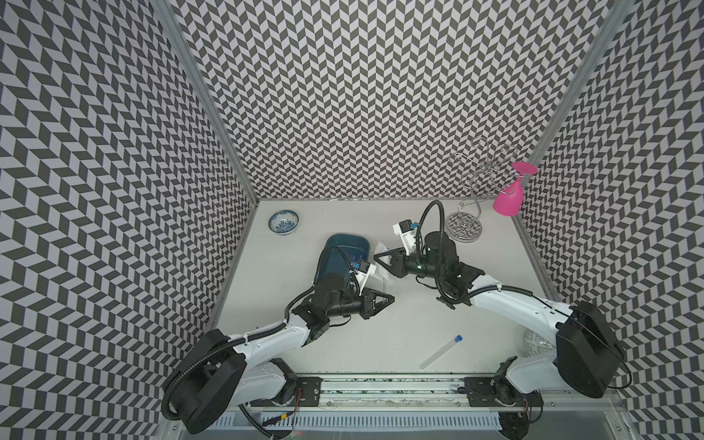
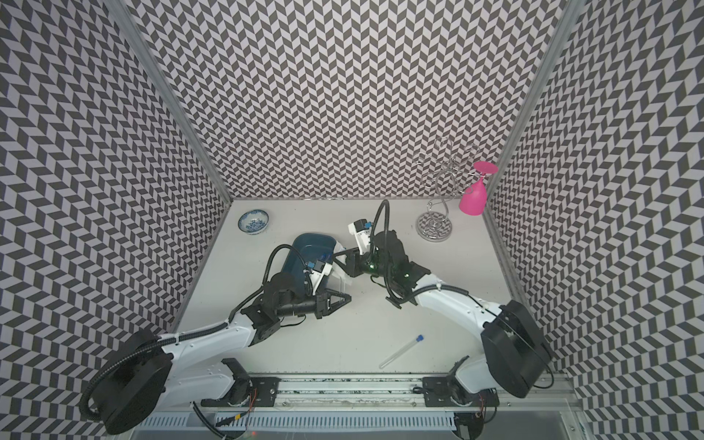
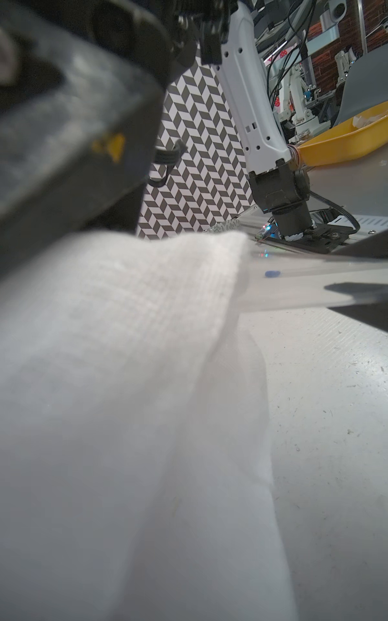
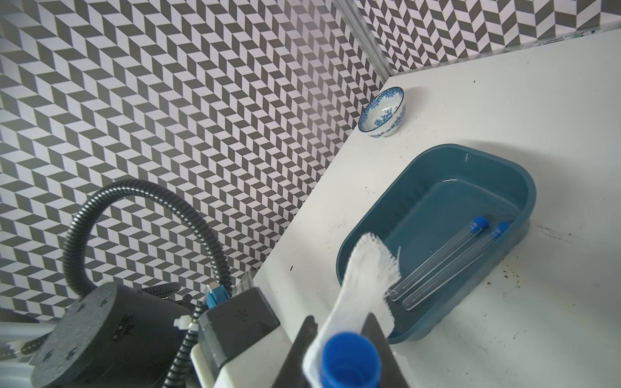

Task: Wipe the exteriors of test tubes
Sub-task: Wipe the dirt from the test tube.

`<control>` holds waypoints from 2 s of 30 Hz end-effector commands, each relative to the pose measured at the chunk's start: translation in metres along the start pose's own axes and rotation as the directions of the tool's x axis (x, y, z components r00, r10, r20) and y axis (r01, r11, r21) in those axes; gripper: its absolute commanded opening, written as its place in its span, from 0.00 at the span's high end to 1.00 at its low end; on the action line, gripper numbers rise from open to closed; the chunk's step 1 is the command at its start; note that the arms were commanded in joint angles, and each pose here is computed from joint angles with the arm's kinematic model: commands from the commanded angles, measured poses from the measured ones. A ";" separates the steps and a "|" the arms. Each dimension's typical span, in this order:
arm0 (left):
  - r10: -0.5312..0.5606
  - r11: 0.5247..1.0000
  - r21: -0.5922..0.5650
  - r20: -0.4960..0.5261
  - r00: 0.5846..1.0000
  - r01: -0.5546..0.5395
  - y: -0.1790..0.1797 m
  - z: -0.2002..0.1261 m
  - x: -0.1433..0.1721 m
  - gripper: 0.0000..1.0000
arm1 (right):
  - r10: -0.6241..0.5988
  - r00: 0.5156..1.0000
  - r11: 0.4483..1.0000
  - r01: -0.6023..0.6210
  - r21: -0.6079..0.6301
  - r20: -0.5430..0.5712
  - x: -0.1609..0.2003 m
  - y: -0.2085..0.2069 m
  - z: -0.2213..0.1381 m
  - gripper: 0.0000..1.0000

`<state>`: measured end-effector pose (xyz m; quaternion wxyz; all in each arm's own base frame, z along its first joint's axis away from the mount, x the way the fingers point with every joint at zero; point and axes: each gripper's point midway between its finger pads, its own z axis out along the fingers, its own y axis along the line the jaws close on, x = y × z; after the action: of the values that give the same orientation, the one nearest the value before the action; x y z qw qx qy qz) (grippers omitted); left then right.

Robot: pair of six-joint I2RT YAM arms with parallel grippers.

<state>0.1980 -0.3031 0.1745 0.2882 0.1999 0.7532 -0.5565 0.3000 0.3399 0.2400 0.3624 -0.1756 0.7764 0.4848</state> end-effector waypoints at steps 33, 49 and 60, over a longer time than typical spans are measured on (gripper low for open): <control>0.063 0.997 0.051 0.048 0.997 -0.065 -0.020 -0.002 -0.019 0.88 | 0.009 0.999 1.000 -0.009 0.007 -0.039 0.027 -0.010 0.001 0.79; 0.062 0.996 0.057 0.054 0.997 -0.065 -0.019 -0.006 -0.022 0.88 | 0.089 0.995 0.996 -0.087 0.036 -0.045 0.081 0.000 -0.009 0.80; 0.058 0.997 0.055 0.063 0.996 -0.062 -0.019 -0.010 -0.020 0.88 | -0.006 1.000 1.000 0.006 0.030 0.010 0.006 -0.008 0.005 0.80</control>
<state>0.2054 -0.2962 0.1790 0.3007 0.1896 0.7534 -0.5532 0.2840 0.3489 0.2277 0.3456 -0.1654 0.7787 0.4968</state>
